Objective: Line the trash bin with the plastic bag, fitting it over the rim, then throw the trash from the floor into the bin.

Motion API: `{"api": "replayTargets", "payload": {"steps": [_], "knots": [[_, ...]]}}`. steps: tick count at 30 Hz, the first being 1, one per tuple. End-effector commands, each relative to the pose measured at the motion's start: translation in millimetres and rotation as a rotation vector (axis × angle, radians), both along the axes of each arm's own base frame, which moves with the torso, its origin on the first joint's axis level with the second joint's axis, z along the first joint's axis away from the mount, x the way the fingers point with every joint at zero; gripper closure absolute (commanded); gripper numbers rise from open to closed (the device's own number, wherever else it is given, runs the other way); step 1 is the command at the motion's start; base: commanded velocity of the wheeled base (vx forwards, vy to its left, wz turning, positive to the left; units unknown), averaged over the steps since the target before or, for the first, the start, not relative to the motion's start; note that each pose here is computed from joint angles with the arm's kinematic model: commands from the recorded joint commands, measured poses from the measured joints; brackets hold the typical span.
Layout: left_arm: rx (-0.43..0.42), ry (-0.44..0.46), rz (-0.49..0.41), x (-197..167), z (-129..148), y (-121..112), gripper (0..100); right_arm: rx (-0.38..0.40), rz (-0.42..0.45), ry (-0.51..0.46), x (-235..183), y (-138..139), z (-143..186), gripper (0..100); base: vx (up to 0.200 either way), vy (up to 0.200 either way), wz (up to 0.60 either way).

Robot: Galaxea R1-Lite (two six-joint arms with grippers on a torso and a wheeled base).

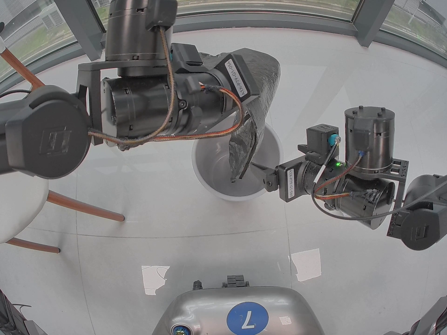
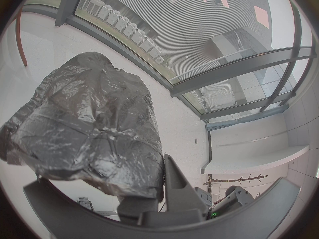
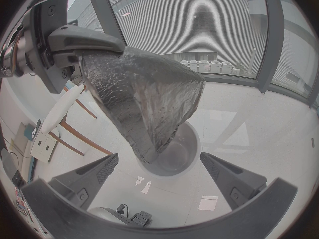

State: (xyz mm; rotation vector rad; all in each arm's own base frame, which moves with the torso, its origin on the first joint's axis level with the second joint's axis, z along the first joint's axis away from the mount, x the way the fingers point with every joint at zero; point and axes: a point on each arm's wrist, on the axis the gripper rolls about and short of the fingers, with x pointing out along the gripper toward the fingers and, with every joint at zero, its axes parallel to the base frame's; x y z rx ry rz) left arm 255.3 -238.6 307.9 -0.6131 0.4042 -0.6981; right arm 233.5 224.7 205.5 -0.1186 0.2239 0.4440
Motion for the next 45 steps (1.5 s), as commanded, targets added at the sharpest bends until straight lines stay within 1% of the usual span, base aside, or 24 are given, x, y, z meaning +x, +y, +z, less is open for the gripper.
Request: {"api": "replayTargets", "payload": {"steps": [1, 6, 12, 17, 21, 25, 27, 36, 45], "knots": [[0.001, 0.001, -0.001, 0.5, -0.7, -0.8, 100, -0.006, 0.002, 0.007, 3.0, 4.0, -3.9, 0, 0.0, 0.0, 0.0], [0.002, 0.002, 0.0, 0.2, -0.8, -0.5, 100, -0.008, -0.009, 0.008, 7.9, 3.2, -4.9, 0, 0.0, 0.0, 0.0], [-0.001, -0.001, 0.0, -0.2, 0.4, -0.2, 100, -0.007, -0.048, 0.002, 20.2, -3.5, -4.0, 0, 0.0, 0.0, 0.0], [-0.001, -0.001, -0.004, -0.9, 0.4, -1.0, 100, -0.006, -0.061, 0.001, 24.4, -5.9, -3.6, 0, 0.0, 0.0, 0.0], [0.001, 0.001, -0.003, -0.6, -0.3, -1.3, 100, -0.001, -0.045, -0.002, 20.4, -1.9, -1.8, 0, 0.0, 0.0, 0.0], [0.001, 0.001, -0.004, -0.9, -0.6, -1.7, 100, 0.0, -0.004, 0.002, 9.9, 7.4, -2.1, 0, 0.0, 0.0, 0.0], [0.001, 0.001, -0.004, -0.9, -0.6, -1.7, 100, -0.001, -0.002, 0.0, 10.3, 8.5, -1.9, 0, 0.0, 0.0, 0.0], [0.014, -0.003, -0.004, -0.8, -2.0, -1.0, 100, -0.002, -0.041, -0.005, 21.8, 0.9, -1.8, 0, 0.0, 0.0, 0.0], [0.011, -0.005, -0.006, -1.2, -1.1, -1.4, 100, 0.004, -0.062, -0.014, 28.4, -2.5, 0.8, 0, 0.0, 0.0, 0.0]]}}
